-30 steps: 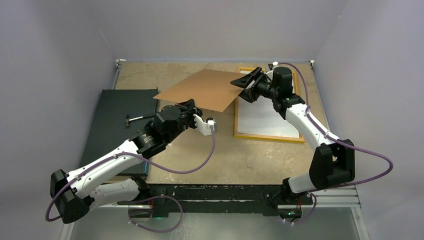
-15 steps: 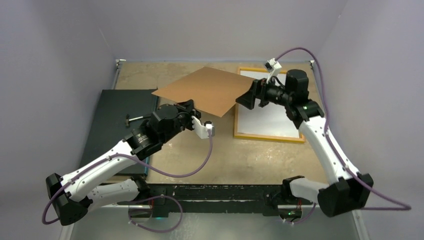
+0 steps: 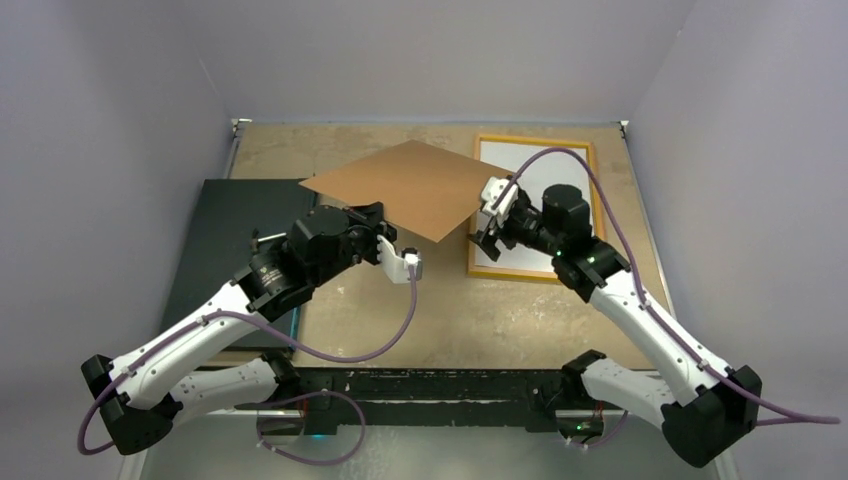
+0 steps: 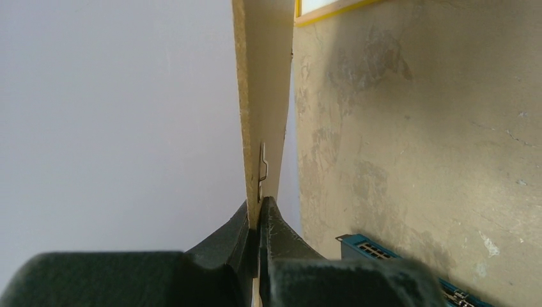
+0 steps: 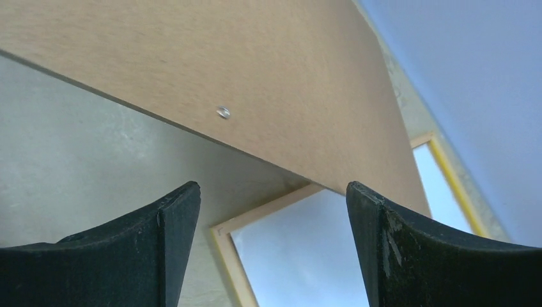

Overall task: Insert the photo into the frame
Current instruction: Turn over the photo frame item at the center of the board.

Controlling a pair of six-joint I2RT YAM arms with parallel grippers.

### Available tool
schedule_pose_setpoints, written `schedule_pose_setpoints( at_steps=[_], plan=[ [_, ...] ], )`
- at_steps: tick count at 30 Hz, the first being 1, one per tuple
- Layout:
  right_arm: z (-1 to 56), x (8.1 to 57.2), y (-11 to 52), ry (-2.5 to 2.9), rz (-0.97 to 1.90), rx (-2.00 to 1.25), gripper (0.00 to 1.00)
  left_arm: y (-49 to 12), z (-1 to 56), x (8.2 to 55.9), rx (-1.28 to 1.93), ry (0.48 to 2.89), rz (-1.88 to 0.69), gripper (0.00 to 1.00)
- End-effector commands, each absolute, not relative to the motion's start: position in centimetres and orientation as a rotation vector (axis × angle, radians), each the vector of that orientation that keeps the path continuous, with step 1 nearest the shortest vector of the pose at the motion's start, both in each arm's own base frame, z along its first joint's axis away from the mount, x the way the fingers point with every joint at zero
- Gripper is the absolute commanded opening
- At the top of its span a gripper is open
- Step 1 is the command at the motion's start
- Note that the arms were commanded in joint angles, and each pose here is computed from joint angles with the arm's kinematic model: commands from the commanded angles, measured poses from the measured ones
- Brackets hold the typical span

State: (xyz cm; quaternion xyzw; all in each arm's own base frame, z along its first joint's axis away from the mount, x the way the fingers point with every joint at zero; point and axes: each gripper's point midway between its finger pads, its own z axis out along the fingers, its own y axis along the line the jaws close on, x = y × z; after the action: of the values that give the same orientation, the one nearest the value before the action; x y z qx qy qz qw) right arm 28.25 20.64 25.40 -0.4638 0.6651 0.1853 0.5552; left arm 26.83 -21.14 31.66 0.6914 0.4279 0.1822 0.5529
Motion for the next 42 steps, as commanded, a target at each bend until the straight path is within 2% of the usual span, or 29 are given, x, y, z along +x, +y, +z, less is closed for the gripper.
schedule_pose_setpoints(
  at_steps=[1,6,10,11,14,15,16,17,19,22,23,27,31,39,42],
  plan=[
    [28.6,29.8,20.7,1.351,0.179,-1.108,0.84,-21.1,37.7,26.4,1.504,0.886,0.458,0.00],
    [28.9,29.8,22.1,1.265,0.103,-1.143,0.74,-21.3,38.1,26.2,1.513,0.852,0.465,0.00],
    [27.9,29.9,23.3,1.245,0.062,-1.199,0.56,-21.3,38.5,26.0,1.504,0.824,0.471,0.00],
    [27.7,29.9,23.4,1.239,0.059,-1.210,0.50,-21.3,38.6,26.0,1.501,0.822,0.472,0.00],
    [27.9,29.6,23.9,1.219,0.055,-1.225,0.17,-21.2,39.3,26.0,1.474,0.814,0.478,0.00],
    [28.2,29.6,23.9,1.211,0.053,-1.219,0.09,-21.2,39.8,26.1,1.453,0.807,0.483,0.00],
    [28.7,29.6,23.9,1.202,0.057,-1.203,0.02,-21.2,40.3,26.3,1.425,0.803,0.490,0.00],
    [29.7,29.6,23.9,1.187,0.066,-1.166,0.00,-21.2,41.1,26.4,1.383,0.800,0.495,0.06],
    [31.7,29.4,24.1,1.149,0.102,-1.096,0.00,-21.0,42.9,27.0,1.277,0.801,0.501,0.39],
    [34.7,29.2,24.5,1.103,0.178,-0.975,0.00,-20.4,46.8,27.4,1.070,0.794,0.487,0.72],
    [35.0,29.0,24.9,1.109,0.229,-0.954,0.00,-20.1,48.3,27.4,1.001,0.791,0.474,0.80],
    [36.5,30.7,25.6,1.205,0.342,-0.776,0.00,-18.9,52.2,27.7,0.819,0.819,0.442,0.87],
    [38.9,34.2,25.0,1.314,0.408,-0.528,0.00,-18.7,53.0,27.7,0.789,0.850,0.400,0.90],
    [43.5,41.8,16.7,1.460,0.489,0.020,0.00,-19.7,48.3,30.0,0.819,1.085,0.267,0.94],
    [45.7,42.2,12.9,1.430,0.519,0.171,0.00,-20.7,43.1,32.8,0.885,1.280,0.184,0.95]
  ],
)
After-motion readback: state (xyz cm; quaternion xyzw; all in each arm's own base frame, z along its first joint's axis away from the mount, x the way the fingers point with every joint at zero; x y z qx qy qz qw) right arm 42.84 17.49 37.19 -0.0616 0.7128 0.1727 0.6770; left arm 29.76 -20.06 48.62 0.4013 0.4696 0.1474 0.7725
